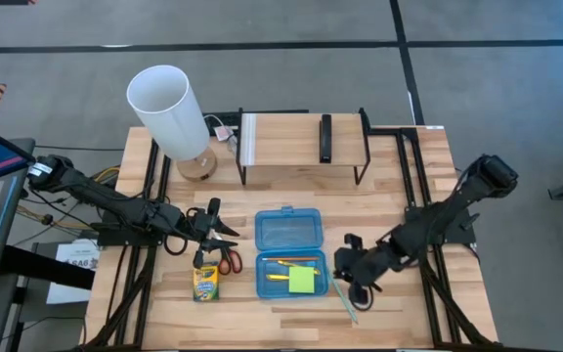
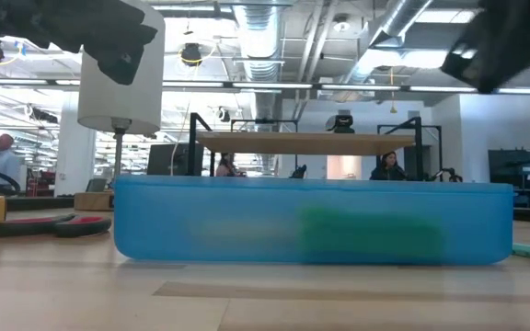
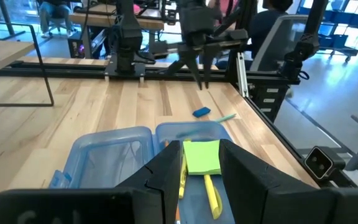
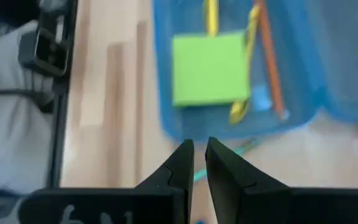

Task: Pack school essentials
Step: Put the blue eraser into the blue supply box

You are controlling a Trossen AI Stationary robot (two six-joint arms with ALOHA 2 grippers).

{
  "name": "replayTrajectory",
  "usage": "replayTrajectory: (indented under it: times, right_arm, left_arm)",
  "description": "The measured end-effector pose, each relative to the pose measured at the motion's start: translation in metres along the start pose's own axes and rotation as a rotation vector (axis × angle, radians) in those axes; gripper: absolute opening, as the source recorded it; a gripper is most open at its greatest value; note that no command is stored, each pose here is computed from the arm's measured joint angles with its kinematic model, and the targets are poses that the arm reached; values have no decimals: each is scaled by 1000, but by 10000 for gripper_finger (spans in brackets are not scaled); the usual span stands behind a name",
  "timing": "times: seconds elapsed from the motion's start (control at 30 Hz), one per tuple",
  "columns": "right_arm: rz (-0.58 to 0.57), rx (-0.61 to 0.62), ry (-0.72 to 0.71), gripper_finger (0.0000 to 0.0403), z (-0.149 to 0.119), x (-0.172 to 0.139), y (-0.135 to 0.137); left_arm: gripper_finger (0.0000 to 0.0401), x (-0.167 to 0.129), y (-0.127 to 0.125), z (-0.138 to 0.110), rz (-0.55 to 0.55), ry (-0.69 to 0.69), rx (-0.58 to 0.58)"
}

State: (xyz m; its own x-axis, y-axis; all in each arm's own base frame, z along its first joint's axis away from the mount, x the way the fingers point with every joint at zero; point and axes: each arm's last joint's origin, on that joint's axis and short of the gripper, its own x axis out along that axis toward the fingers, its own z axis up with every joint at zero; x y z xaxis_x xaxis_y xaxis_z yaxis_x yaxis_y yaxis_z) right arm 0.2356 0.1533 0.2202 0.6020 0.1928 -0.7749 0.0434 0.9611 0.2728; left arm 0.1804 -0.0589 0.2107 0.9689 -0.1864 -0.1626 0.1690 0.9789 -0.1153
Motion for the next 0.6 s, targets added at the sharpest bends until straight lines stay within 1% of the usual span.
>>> replayTrajectory:
  times: [0.07,0.17,0.27,0.37,0.5,0.6]
  right_arm:
    - [-1,27,31,69,-7,-1,5]
    - [-17,99,75,91,-16,-3,9]
    - [-41,212,109,126,-24,-5,11]
    - [-88,311,149,165,-31,1,11]
    - [-138,361,206,208,-41,15,13]
    - [-185,376,270,223,-50,31,12]
  left_arm:
    - [98,0,0,0,0,0,0]
    - [98,0,0,0,0,0,-11]
    - [98,0,0,0,0,0,-15]
    - [98,0,0,0,0,0,-18]
    - [98,0,0,0,0,1,-17]
    - [98,0,0,0,0,2,-18]
